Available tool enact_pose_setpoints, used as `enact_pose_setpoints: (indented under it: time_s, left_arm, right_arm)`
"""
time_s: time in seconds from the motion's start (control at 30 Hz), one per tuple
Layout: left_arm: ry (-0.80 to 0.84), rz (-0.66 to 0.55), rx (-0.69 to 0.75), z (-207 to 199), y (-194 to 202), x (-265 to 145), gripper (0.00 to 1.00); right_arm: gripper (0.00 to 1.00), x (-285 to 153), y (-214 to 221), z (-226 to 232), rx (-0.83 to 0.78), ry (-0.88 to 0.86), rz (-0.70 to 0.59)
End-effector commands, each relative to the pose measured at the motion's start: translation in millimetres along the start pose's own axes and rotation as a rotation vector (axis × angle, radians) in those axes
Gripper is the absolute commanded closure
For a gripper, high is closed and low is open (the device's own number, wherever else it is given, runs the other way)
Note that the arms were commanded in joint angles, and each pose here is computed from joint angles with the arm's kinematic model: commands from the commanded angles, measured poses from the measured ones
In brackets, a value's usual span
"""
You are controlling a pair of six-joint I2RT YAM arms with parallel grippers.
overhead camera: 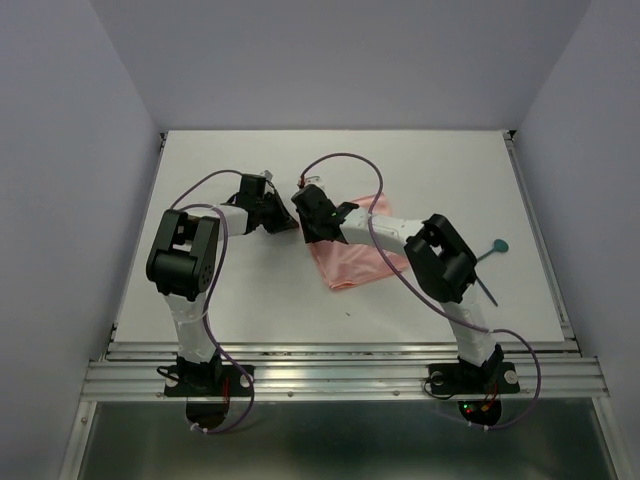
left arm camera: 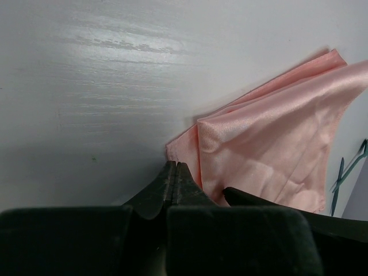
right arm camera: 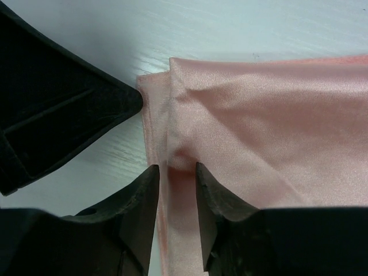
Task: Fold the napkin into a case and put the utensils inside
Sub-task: Smooth out the lower triangle-folded napkin at the center of the board.
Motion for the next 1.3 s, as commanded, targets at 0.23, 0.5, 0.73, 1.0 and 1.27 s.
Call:
enact_pose_setpoints:
  time_s: [0.23, 0.5, 0.73, 1.0, 1.27]
  left_arm:
    - [0.049, -0.014, 0.028, -11.5, -11.1, 5.4, 1.0]
    - [0.029, 0.014, 0.018, -2.3, -3.7, 13.4, 1.0]
    - [0.016, 0.009, 0.018, 0.3, -3.1, 13.1, 1.0]
    - [0.009, 0.017, 0.019, 3.1, -0.3, 14.2, 1.0]
    - [0.008, 0.02, 0.019, 4.0, 0.8, 14.3, 1.0]
  right_arm:
    - [0.95, -4.8, -23.2, 11.1, 0.0, -0.011, -0.062]
    - [0.99, -15.3, -33.2, 17.6, 0.004, -0.054, -0.077]
    - [0.99, -23.4, -39.3, 19.3, 0.008, -0.074, -0.095]
    - [0.99, -30.4, -45.5, 27.7, 0.01, -0.105, -0.119]
    - [0.99, -33.5, -47.8, 42.0, -0.001, -0.143, -0.131]
Point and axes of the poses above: each gripper's point midway between its finger pads, its own x axis out along the fingers, its own z axis along the line the jaws close on, y = z × x, the point moved 4 cm from there along -x, back along the fingers, and after that the axes turned 3 degrees about x, right-handed, at the moved point
